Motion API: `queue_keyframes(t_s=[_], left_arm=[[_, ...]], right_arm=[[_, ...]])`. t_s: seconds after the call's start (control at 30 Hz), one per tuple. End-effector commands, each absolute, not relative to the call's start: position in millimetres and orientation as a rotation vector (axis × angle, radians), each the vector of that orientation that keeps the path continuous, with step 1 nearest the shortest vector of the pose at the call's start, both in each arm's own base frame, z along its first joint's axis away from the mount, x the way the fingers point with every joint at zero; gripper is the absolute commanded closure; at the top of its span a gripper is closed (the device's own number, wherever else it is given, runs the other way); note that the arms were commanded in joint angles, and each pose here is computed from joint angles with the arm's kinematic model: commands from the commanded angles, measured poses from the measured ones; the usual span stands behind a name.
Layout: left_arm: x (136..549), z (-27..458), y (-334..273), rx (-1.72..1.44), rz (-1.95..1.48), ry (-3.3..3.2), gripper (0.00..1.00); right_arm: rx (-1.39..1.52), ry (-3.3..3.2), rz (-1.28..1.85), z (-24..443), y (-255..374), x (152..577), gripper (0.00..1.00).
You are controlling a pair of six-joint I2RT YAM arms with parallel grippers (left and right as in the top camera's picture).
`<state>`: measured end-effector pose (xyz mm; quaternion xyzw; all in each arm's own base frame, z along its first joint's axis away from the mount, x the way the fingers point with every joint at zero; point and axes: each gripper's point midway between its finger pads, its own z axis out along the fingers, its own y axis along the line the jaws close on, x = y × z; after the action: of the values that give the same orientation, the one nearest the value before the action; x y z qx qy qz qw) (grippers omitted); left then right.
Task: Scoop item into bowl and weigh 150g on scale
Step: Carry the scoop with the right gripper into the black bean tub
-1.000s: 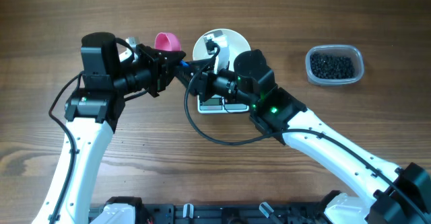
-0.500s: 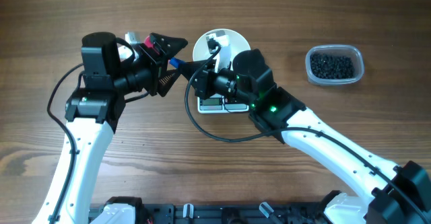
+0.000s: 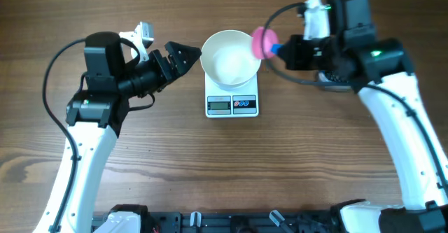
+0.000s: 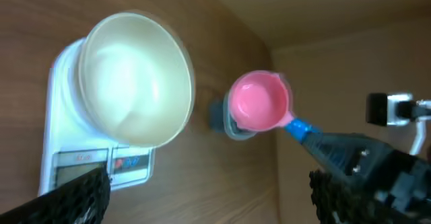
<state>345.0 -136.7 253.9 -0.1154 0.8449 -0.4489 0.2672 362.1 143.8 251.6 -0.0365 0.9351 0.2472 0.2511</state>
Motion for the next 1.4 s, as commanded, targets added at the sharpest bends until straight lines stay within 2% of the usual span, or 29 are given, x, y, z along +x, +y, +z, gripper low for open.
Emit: queue_keyframes(t_s=[0.0,0.13,0.37,0.5,0.7,0.8,0.97,1.3,1.37], left_arm=[[354,291,-113,-0.23,-0.916,2.266,0.0],[345,287,-97,-0.289,-0.731,2.342,0.0],[332,220,-126,-0.225,-0.606,2.621,0.0],[331,206,-144,-0.166,-0.604,2.667,0.0],[333,202,-138,-0.176,-0.514,2.669,0.0],[333,201,-138,-0.176,-0.513,2.672,0.0],[332,201,-137,-0.147,-0.506,2.673,0.0],[330,200,-137,-0.15,-0.502,2.682,0.0],[330,199,-137,-0.151,-0.501,2.686,0.0]], right_arm=[[-0.105,2.553,0.59,250,104,365,0.96],[0.118,2.649,0.304,231,30,360,0.96],[0.324,2.686,-0.042,214,-42,356,0.96],[0.318,2.685,-0.232,202,-67,369,0.96],[0.237,2.823,-0.436,152,-88,378,0.96],[0.176,2.915,-0.306,126,-72,379,0.96],[0.04,2.968,-0.019,109,-40,381,0.96],[0.096,2.913,-0.033,112,-58,392,0.96],[0.067,2.895,0.084,113,-54,394,0.96]])
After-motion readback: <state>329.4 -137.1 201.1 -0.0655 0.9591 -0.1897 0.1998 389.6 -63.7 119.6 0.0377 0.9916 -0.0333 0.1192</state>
